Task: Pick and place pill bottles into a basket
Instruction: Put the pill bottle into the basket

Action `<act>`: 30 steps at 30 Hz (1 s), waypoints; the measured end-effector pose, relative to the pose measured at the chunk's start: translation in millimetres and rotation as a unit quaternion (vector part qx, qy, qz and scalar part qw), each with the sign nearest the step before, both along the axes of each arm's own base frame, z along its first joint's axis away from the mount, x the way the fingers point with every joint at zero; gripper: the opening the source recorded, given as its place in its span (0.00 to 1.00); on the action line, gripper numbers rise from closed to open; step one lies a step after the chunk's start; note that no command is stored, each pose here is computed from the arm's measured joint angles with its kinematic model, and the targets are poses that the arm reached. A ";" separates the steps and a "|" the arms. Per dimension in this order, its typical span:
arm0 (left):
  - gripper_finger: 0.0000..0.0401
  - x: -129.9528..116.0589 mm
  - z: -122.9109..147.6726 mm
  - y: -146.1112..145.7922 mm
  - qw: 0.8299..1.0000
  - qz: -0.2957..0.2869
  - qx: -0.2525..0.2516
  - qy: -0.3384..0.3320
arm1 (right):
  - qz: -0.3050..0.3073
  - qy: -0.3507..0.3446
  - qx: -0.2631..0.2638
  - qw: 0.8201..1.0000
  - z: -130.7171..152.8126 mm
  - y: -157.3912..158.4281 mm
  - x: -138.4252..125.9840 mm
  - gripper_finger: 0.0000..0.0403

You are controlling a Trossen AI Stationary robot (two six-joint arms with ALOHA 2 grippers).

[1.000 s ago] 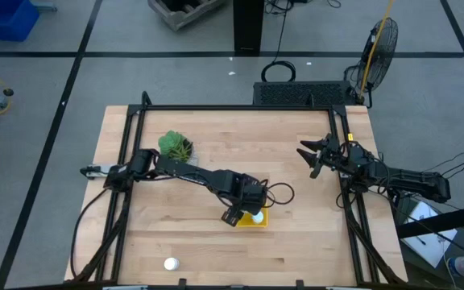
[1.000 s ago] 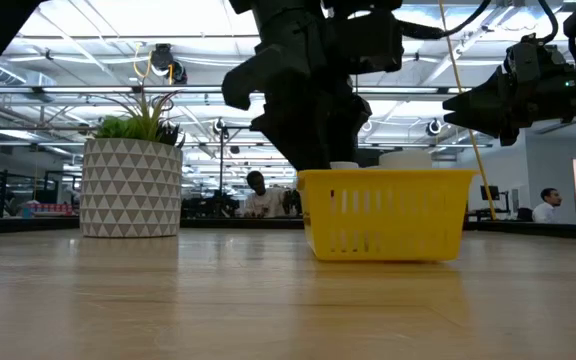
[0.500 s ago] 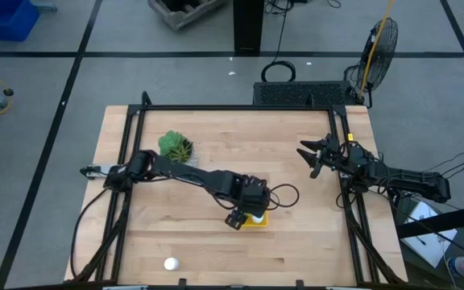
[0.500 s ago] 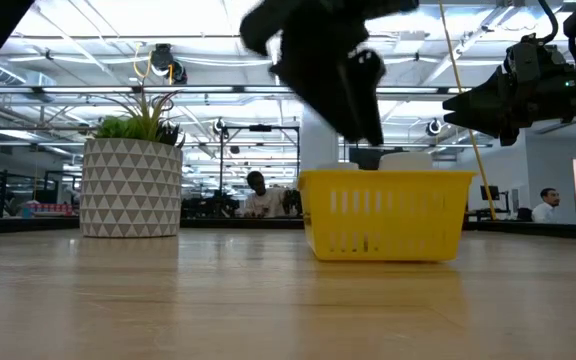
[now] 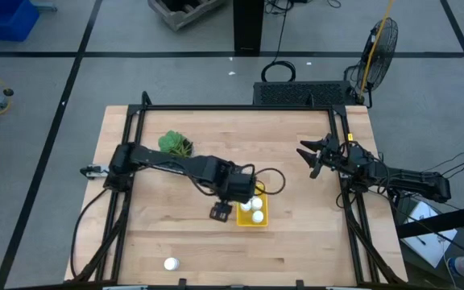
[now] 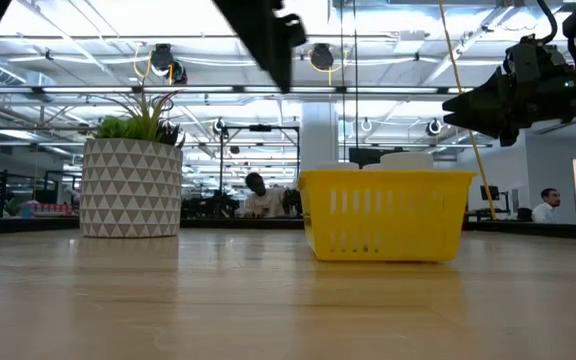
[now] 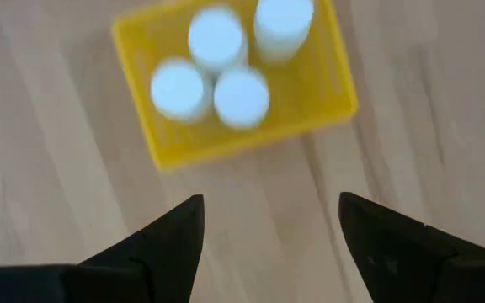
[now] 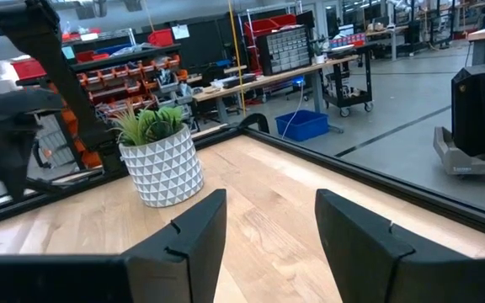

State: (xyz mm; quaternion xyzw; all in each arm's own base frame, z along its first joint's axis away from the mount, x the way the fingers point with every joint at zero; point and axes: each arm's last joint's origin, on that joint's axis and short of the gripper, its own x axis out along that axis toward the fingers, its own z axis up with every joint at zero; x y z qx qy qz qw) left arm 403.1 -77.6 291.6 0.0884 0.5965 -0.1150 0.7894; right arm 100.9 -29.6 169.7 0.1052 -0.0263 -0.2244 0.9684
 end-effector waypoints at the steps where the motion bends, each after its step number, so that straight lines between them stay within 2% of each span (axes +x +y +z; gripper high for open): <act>1: 0.69 -5.6 -0.5 -2.4 1.000 0.012 0.002 0.015 | 0.000 0.000 0.000 1.000 -0.1 0.0 0.1 0.44; 4: 0.69 -24.3 5.7 -16.7 1.000 0.021 0.011 0.014 | 0.000 0.000 0.000 1.000 0.0 0.0 0.2 0.44; 9: 0.69 -65.0 28.2 -40.7 0.994 0.044 0.016 -0.096 | 0.000 0.002 0.000 1.000 -0.4 -0.2 0.6 0.43; 13: 0.69 -112.1 33.0 -49.0 0.974 0.095 0.040 -0.203 | 0.000 0.005 0.001 1.000 -0.8 -0.1 0.6 0.43; 16: 0.69 -151.2 23.2 -47.2 0.954 0.144 0.029 -0.263 | 0.000 0.004 0.001 1.000 -0.8 -0.1 0.6 0.44; 20: 0.69 -192.9 -2.8 -41.2 0.924 0.187 -0.016 -0.332 | 0.000 0.005 0.001 1.000 -0.9 -0.1 0.6 0.44; 22: 0.69 -206.7 -14.1 -38.9 0.913 0.192 -0.066 -0.355 | 0.000 0.005 0.001 1.000 -0.9 -0.1 0.6 0.44; 26: 0.69 -218.3 -27.9 -39.1 0.913 0.162 -0.179 -0.329 | 0.000 0.005 0.001 1.000 -0.8 -0.1 0.6 0.44; 30: 0.66 -217.5 -24.4 -50.2 0.931 0.135 -0.237 -0.242 | 0.000 0.005 0.001 1.000 -0.9 -0.1 0.6 0.44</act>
